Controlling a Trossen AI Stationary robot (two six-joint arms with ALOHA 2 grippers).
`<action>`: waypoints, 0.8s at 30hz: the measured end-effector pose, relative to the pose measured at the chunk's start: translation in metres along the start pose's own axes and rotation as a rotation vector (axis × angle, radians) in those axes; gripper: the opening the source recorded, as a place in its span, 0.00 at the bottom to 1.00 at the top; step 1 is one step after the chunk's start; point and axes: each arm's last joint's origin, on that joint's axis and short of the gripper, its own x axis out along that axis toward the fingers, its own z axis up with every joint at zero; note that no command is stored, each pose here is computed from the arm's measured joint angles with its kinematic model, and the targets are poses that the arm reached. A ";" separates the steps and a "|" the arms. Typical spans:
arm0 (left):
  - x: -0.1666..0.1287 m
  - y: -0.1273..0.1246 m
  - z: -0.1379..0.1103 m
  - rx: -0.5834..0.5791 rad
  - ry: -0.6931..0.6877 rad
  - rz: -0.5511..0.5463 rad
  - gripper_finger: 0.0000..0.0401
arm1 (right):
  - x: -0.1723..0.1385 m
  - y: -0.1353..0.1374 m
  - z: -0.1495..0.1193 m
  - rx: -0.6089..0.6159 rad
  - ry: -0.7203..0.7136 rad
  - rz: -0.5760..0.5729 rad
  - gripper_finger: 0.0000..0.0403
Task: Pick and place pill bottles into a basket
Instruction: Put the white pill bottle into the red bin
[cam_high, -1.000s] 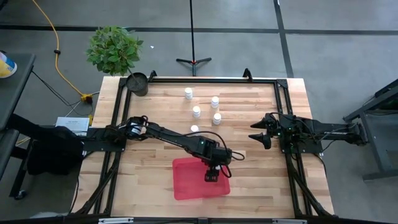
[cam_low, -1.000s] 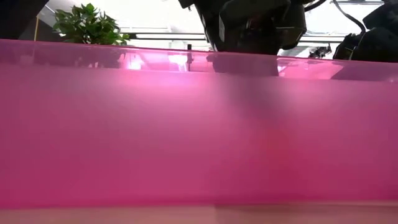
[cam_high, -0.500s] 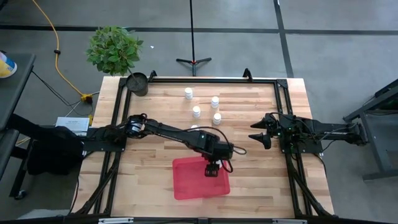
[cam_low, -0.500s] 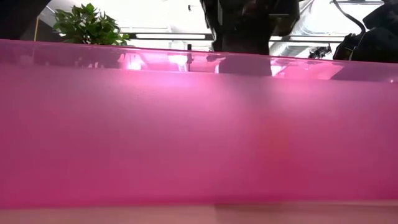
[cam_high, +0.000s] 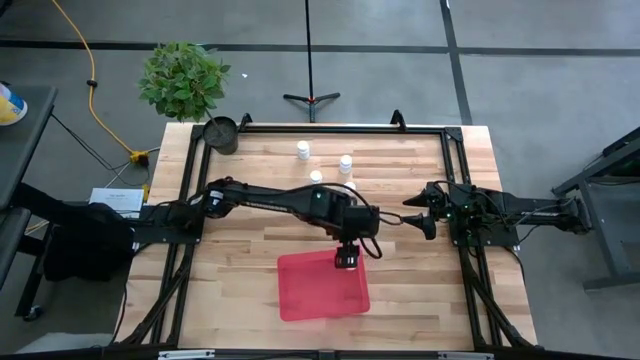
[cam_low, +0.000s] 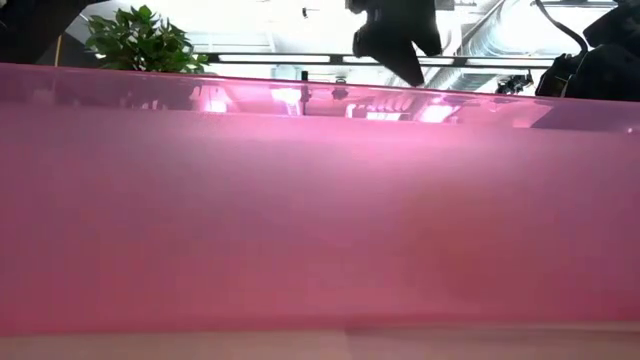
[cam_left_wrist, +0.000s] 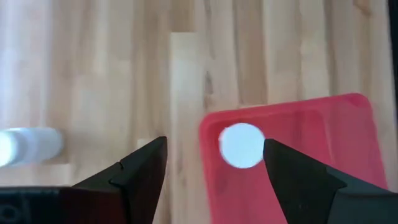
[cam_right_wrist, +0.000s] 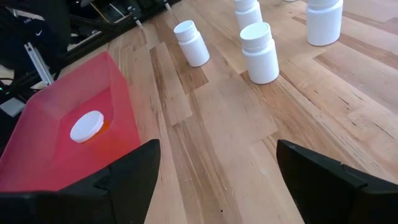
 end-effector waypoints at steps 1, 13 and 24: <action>-0.003 0.002 0.000 -0.004 -0.008 0.005 0.74 | 0.000 0.000 0.000 0.000 0.000 0.000 0.77; -0.041 0.031 -0.021 -0.071 0.147 0.250 0.90 | 0.001 0.000 -0.001 0.003 0.016 -0.001 0.77; -0.053 0.061 -0.031 -0.145 0.251 0.219 0.93 | 0.001 0.000 -0.001 0.006 0.018 0.004 0.77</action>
